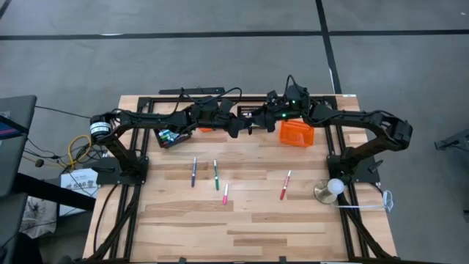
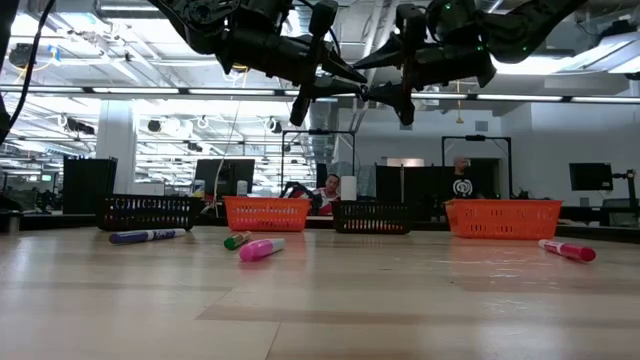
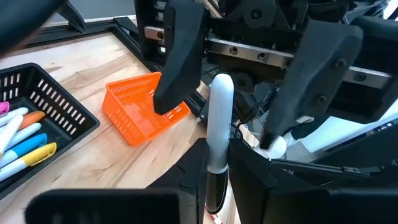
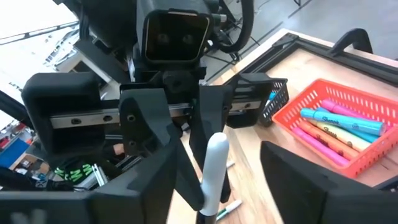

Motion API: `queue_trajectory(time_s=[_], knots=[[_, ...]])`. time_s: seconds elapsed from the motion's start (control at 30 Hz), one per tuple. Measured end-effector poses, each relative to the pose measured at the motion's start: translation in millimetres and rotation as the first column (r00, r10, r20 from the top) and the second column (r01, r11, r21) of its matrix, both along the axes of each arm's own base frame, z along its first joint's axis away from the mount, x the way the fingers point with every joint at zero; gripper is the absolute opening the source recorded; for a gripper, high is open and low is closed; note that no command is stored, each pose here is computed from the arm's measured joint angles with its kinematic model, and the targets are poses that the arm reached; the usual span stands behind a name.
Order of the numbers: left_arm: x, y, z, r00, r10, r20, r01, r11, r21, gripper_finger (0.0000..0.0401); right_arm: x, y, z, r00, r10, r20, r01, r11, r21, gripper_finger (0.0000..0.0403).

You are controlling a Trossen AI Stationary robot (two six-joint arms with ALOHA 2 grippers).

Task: Pick & Place Markers
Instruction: Put the small black highlighter pen into the right black bin

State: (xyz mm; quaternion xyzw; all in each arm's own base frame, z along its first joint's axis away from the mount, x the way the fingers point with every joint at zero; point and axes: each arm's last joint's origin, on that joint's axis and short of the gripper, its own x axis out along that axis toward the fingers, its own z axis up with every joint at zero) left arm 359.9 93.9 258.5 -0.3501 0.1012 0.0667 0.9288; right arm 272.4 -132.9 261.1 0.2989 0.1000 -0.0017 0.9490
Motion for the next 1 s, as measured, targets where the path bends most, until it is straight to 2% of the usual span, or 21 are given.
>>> queue_trajectory(time_s=[0.53, 0.8, 1.0], knots=[[0, 0, 1, 1.0, 0.001, 0.009, -0.001, 1.0, 0.003, 0.0062, 1, 2, 0, 1.0, 0.012, 0.003, -0.011, 1.0, -0.01, 0.0026], [0, 1, 1, 1.0, 0.026, 0.014, -0.026, 1.0, 0.01, 0.0084, 0, -1, 0, 1.0, -0.001, 0.001, 0.001, 1.0, -0.01, 0.0027], [-2, 0, 4, 1.0, 0.014, 0.012, -0.014, 0.999, 0.047, 0.0124, -6, -11, 0, 0.999, -0.039, 0.0, 0.039, 0.999, -0.014, 0.0024]])
